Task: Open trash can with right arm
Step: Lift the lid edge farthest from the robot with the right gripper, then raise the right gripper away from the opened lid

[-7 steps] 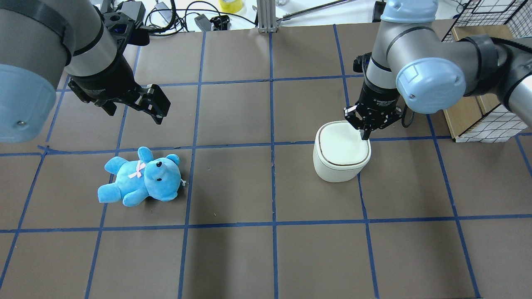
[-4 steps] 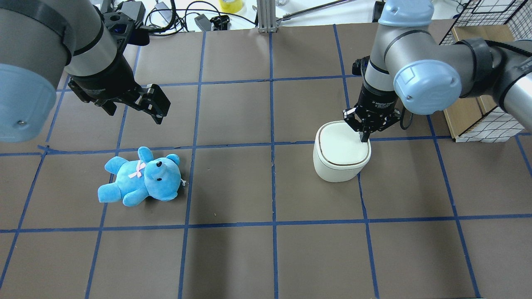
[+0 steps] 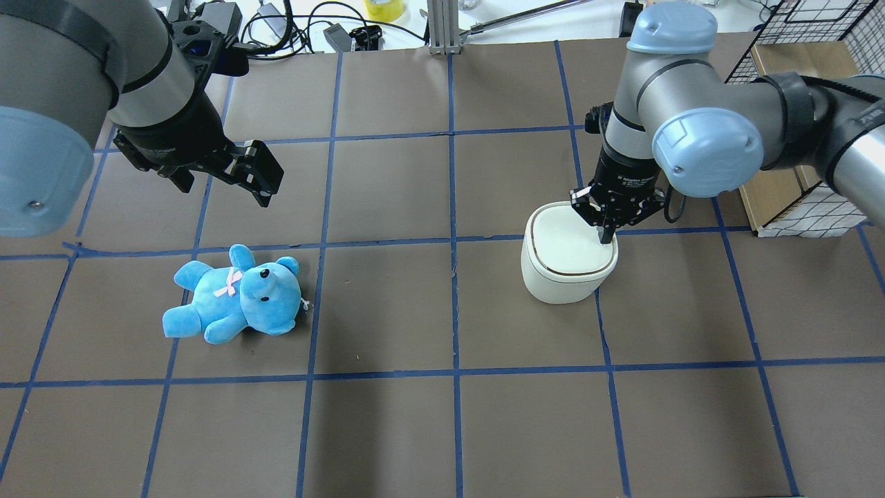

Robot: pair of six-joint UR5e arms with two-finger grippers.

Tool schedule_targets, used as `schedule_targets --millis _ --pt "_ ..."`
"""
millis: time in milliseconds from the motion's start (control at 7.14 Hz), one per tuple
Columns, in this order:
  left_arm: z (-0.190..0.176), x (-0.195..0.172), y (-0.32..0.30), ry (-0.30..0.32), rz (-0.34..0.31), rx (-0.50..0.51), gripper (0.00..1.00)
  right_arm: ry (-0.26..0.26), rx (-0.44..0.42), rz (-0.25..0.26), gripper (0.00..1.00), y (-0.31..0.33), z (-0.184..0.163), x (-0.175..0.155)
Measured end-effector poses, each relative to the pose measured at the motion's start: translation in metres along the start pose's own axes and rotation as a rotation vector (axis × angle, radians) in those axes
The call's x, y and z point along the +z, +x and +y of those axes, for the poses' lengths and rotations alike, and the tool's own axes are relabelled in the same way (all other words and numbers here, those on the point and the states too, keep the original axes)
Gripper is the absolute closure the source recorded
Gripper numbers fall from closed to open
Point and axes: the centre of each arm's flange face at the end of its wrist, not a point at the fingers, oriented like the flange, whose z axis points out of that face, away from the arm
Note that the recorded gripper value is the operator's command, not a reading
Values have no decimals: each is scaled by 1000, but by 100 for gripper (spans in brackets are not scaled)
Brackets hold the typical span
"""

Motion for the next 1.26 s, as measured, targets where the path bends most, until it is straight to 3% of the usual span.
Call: schedule_targets --millis 140,280,980,1260 --pt "0 0 0 0 0 0 0 27 3 1 10 1 0 -18" --pt "0 0 0 0 0 0 0 53 6 -1 0 2 5 -40" --pt "0 0 0 0 0 0 0 125 10 19 0 9 64 -152" --pt "0 0 0 0 0 0 0 170 8 39 0 13 83 -180"
